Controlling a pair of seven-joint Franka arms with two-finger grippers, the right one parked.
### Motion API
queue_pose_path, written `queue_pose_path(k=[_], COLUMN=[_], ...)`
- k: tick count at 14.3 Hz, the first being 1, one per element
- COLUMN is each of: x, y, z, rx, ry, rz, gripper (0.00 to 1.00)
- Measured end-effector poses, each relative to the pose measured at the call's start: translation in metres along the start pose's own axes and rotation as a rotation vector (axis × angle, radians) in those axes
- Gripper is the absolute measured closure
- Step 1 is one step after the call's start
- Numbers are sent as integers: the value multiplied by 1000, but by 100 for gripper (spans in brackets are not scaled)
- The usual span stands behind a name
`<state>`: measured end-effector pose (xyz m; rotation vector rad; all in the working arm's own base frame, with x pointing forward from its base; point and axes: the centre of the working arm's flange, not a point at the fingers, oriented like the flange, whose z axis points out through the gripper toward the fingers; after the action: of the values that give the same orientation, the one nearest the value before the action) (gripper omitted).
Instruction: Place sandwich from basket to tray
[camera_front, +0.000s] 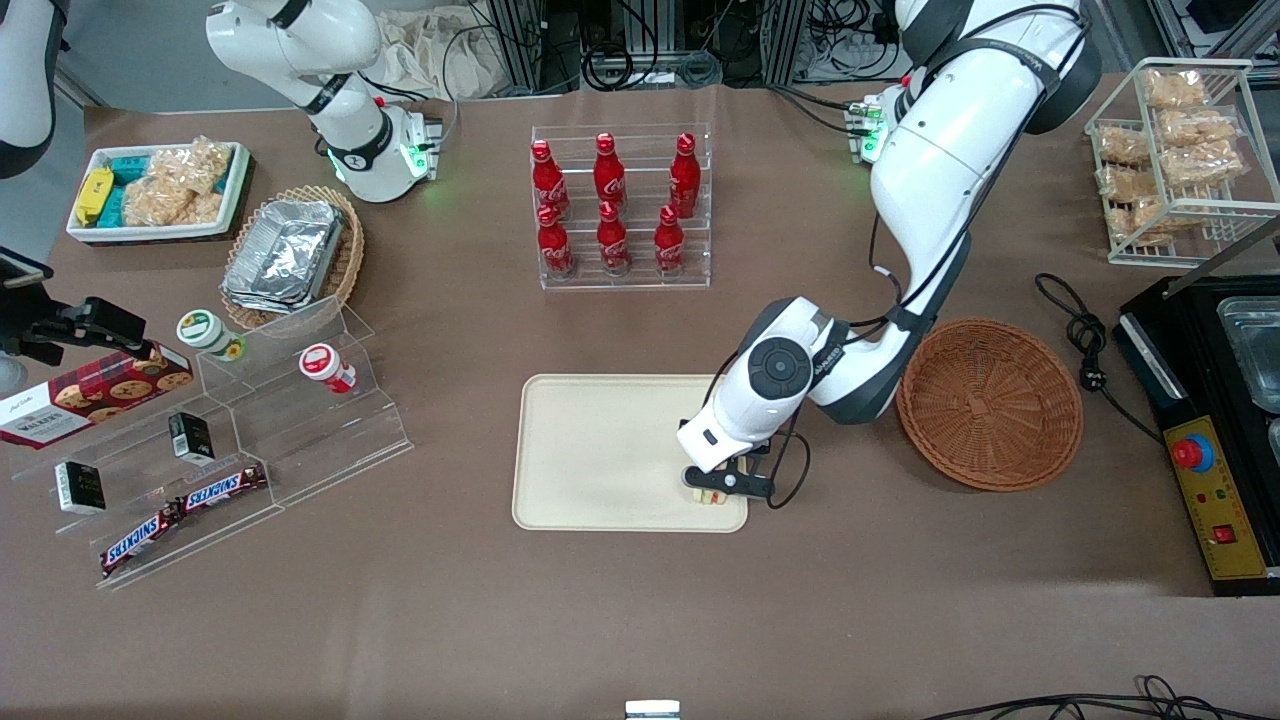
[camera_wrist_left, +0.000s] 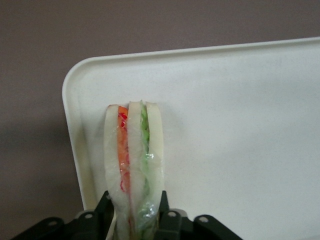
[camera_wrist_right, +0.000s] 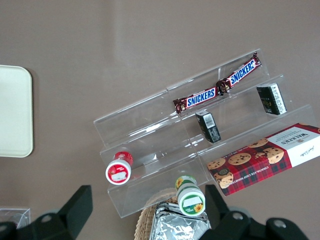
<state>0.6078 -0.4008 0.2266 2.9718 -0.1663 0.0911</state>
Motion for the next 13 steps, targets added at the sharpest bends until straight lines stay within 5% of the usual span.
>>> queue_pose_path(k=[5,10,13], x=[13,45,50], y=[-2,-50,-115], z=[-44,-190,-250], rx=[71,106,142], ry=[-59,-3,-23], rz=[-73,-193,-248], gripper=[2,0,1])
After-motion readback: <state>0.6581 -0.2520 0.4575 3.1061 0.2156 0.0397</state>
